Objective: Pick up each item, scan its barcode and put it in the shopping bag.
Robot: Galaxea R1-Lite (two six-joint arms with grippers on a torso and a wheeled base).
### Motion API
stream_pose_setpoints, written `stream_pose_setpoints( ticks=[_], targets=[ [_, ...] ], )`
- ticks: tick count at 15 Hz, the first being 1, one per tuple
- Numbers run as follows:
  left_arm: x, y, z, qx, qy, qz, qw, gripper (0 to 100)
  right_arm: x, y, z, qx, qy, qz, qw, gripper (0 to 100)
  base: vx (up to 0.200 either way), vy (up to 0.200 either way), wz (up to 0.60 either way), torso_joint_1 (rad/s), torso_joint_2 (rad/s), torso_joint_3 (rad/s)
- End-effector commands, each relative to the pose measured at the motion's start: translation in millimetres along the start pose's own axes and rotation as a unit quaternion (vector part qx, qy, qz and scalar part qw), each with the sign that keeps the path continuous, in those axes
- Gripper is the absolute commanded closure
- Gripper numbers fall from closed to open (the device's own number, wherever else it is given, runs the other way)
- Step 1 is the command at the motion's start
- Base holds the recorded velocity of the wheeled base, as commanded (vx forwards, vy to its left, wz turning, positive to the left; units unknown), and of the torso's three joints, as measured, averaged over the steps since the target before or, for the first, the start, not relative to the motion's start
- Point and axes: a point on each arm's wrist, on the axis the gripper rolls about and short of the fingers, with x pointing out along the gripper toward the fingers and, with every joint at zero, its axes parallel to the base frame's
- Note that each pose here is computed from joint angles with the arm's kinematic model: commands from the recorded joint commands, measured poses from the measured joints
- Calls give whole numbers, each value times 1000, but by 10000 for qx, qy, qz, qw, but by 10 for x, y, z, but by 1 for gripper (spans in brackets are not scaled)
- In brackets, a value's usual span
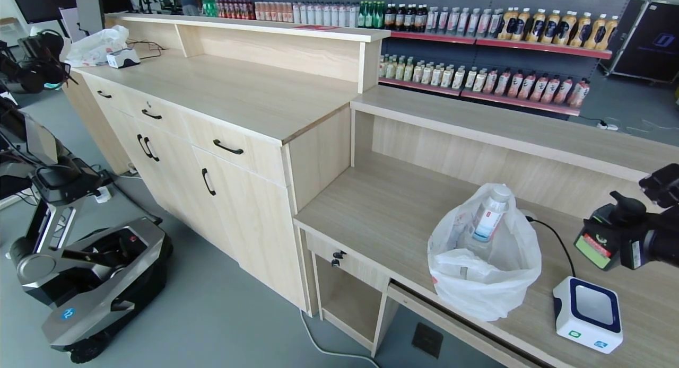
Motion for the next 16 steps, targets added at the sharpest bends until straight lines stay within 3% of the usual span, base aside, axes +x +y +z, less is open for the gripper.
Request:
stream_pose_setpoints(
  ticks=[1, 8, 16],
  targets=[
    [0, 0, 0, 0, 0, 0, 10000, 0, 441, 115, -258, 162, 77, 873, 9960, 100, 0, 0, 0, 0, 0, 0],
    [0, 0, 0, 0, 0, 0, 10000, 0, 1062, 420, -638, 155, 110, 1678, 9856, 100, 0, 0, 0, 0, 0, 0],
    [1, 0, 0, 0, 7, -7, 10000, 0, 1585, 558, -850, 84, -213, 1741, 9845, 100, 0, 0, 0, 0, 0, 0]
  ],
)
